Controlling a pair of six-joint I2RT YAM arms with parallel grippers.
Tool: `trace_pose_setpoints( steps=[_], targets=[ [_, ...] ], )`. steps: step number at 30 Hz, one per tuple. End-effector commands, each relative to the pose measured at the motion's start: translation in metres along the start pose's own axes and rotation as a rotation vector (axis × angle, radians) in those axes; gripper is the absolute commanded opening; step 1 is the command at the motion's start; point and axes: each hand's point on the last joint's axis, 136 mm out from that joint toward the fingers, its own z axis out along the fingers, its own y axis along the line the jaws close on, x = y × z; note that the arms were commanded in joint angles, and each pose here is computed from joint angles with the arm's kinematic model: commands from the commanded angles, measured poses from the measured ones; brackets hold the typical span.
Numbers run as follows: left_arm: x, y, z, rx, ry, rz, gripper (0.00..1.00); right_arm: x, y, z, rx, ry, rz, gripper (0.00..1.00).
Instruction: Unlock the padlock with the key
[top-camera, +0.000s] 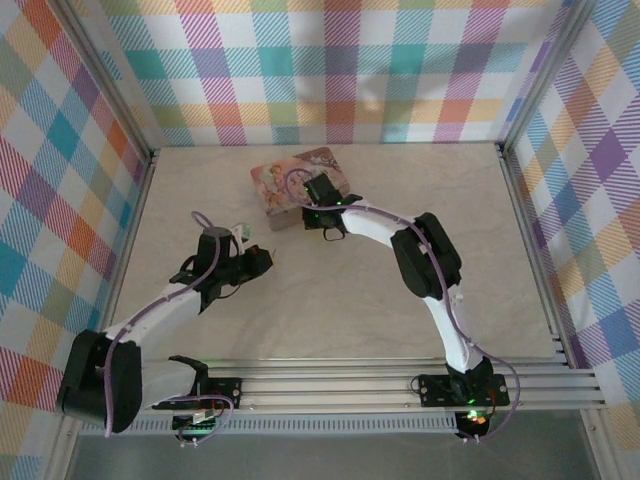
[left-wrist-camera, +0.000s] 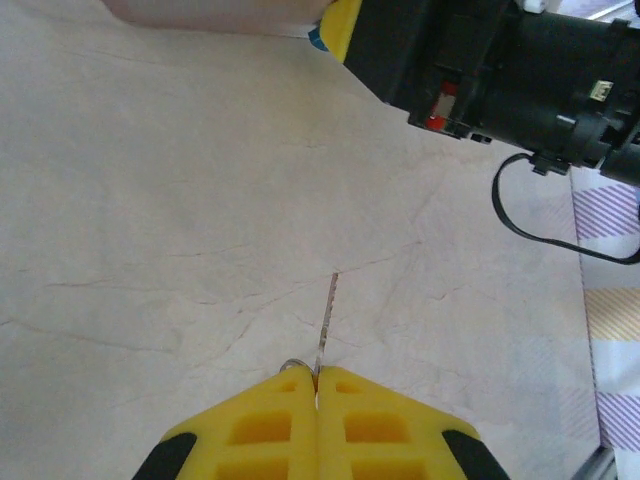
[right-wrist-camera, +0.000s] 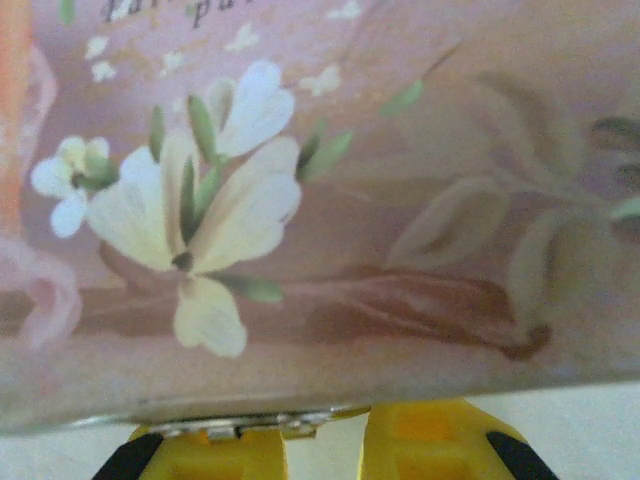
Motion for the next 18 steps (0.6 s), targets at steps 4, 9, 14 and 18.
trace_pose_setpoints(
  steps=[4,9,14,18],
  targets=[
    [-0.01,-0.06,0.014,0.311,-0.013,0.206,0.0,0.003,-0.01,-0.055,-0.064,0.036,-0.003,0.0],
    [0.009,-0.083,0.035,0.364,0.058,0.319,0.0,0.036,-0.017,-0.089,-0.078,0.122,0.039,0.0],
    [0.015,-0.085,0.059,0.365,0.089,0.319,0.0,0.07,-0.044,-0.117,-0.049,0.17,0.136,0.0],
    [0.01,-0.089,0.07,0.372,0.093,0.329,0.0,0.094,-0.051,-0.135,-0.05,0.207,0.205,0.0]
  ],
)
